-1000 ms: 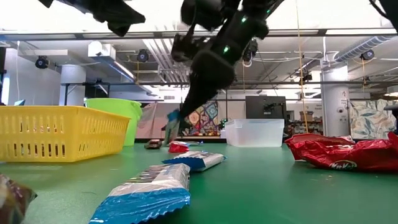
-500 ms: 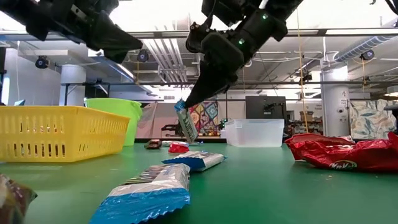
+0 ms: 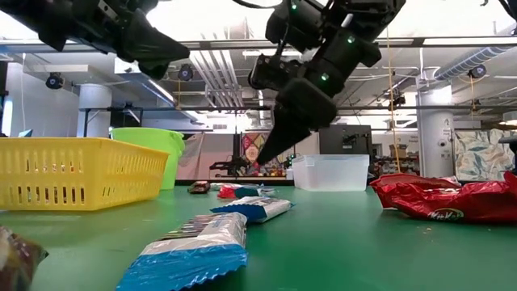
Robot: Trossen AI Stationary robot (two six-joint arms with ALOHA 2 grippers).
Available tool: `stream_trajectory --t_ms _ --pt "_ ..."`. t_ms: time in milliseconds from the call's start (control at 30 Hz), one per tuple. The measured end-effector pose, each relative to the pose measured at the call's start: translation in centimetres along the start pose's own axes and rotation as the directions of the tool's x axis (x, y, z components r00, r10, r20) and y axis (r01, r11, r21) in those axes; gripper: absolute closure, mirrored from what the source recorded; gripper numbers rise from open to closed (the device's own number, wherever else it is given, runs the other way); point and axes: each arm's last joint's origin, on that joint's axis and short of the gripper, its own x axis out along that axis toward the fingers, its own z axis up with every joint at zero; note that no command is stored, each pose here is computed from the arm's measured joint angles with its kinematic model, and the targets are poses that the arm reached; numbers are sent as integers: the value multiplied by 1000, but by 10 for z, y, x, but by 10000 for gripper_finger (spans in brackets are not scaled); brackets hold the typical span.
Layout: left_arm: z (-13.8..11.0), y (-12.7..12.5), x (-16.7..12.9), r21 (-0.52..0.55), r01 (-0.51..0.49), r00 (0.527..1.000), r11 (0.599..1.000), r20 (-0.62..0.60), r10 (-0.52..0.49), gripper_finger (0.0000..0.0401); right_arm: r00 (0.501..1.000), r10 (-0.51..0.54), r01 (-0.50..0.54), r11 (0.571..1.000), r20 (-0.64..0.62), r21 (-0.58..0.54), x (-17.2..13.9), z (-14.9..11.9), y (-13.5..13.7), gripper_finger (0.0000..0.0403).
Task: Sort candy by brand, put in halloween buckets
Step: Put the white chocolate into the green bucket
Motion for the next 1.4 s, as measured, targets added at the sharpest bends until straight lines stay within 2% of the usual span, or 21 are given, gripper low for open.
stream_trajectory --t_ms 100,200,400,567,700,967,1100,1200,1300,1400 --pt "2 0 4 6 0 1000 1000 -6 0 401 1000 14 -15 994 -8 -105 1 -3 -1 387" --pt "2 1 8 5 0 1000 1000 -23 0 401 1000 10 -11 987 -9 -158 1 -4 -4 363" --pt "8 2 18 21 2 999 1000 -37 -1 401 1000 -9 6 974 -14 -227 2 -6 -15 269" --pt "14 2 23 55 25 999 998 -29 -23 401 999 39 -39 957 -5 -289 3 -7 -17 205" --pt "23 1 23 75 56 998 996 -5 -56 401 999 55 -52 950 -1 -307 12 -8 -20 193" --pt "36 -1 19 87 101 993 991 43 -106 401 990 126 -139 945 -65 -294 50 -7 -23 197" --pt "39 -2 17 98 101 993 990 56 -107 401 976 177 -202 953 -124 -224 52 -5 -26 197" --pt "39 -2 17 119 100 993 988 54 -107 401 963 220 -240 963 -159 -123 52 -8 -29 205" --pt "39 -2 17 123 99 993 987 53 -107 401 951 239 -239 971 -198 29 50 -12 -34 228" --pt "38 -2 17 122 100 993 987 52 -107 401 937 298 -252 939 -182 235 47 -13 -40 256"
